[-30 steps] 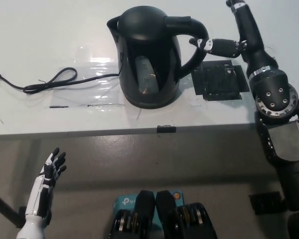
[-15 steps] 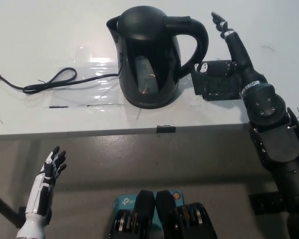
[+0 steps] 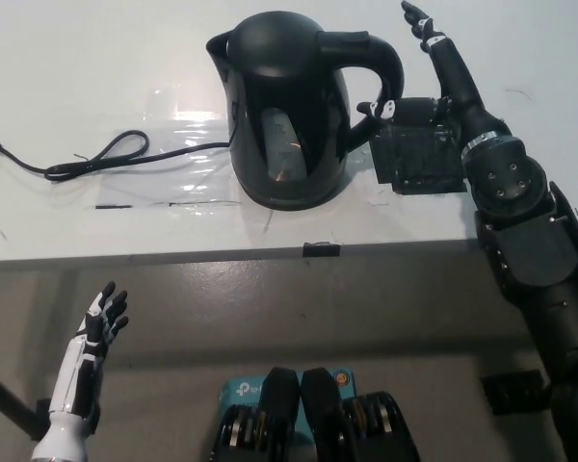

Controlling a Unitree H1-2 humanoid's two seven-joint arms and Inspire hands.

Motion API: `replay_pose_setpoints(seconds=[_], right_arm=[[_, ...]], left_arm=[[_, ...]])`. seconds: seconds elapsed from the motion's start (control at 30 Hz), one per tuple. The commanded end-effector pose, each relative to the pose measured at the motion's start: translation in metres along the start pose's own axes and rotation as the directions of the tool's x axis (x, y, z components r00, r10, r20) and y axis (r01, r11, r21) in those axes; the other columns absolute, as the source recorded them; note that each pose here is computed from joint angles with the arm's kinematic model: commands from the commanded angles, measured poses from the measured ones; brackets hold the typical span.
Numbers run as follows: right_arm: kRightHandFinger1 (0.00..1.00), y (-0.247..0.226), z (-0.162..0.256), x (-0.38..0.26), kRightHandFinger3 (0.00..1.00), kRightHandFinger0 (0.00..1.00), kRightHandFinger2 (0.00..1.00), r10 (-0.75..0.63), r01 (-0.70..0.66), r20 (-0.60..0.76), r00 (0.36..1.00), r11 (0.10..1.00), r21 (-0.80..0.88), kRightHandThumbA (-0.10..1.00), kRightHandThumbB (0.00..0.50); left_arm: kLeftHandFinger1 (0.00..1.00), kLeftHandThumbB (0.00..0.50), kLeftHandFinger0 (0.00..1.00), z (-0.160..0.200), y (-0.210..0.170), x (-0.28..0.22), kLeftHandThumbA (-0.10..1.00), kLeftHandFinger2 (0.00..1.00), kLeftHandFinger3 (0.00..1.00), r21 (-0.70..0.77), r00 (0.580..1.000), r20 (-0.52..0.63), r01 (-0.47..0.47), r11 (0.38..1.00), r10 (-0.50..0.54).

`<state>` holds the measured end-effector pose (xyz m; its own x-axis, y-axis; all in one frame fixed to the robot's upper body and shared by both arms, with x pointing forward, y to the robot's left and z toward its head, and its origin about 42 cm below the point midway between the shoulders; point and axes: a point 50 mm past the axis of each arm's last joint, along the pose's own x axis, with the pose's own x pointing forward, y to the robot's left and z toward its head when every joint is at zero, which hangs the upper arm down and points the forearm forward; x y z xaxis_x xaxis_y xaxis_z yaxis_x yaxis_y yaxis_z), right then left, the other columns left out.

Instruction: Use the right hand to grab the handle of the kettle from the base and place it on the right side

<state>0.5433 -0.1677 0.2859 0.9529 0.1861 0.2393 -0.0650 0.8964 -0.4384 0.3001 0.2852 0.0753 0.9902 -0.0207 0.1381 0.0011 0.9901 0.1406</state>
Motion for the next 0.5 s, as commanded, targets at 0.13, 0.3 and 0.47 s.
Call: replay_pose_setpoints(seconds=[0.13,0.3,0.47], right_arm=[[1.00,-0.013,0.044,0.027,1.00,1.00,1.00,-0.043,0.044,0.123,0.992,0.999,-0.008,0.98,0.321],[1.00,-0.006,0.035,0.030,1.00,1.00,1.00,-0.034,0.037,0.091,0.995,0.999,-0.032,0.98,0.325],[1.00,-0.003,0.029,0.033,1.00,1.00,1.00,-0.033,0.035,0.069,0.997,0.999,-0.029,0.97,0.314]], left_arm=[[1.00,0.500,1.00,0.016,0.004,0.009,1.00,1.00,1.00,0.018,0.997,0.080,0.001,1.000,-0.002],[1.00,0.500,1.00,0.016,0.004,0.008,1.00,1.00,1.00,0.013,0.997,0.082,0.001,1.000,-0.002],[1.00,0.500,1.00,0.017,0.005,0.008,1.00,1.00,1.00,0.008,0.997,0.079,0.003,1.000,-0.004]])
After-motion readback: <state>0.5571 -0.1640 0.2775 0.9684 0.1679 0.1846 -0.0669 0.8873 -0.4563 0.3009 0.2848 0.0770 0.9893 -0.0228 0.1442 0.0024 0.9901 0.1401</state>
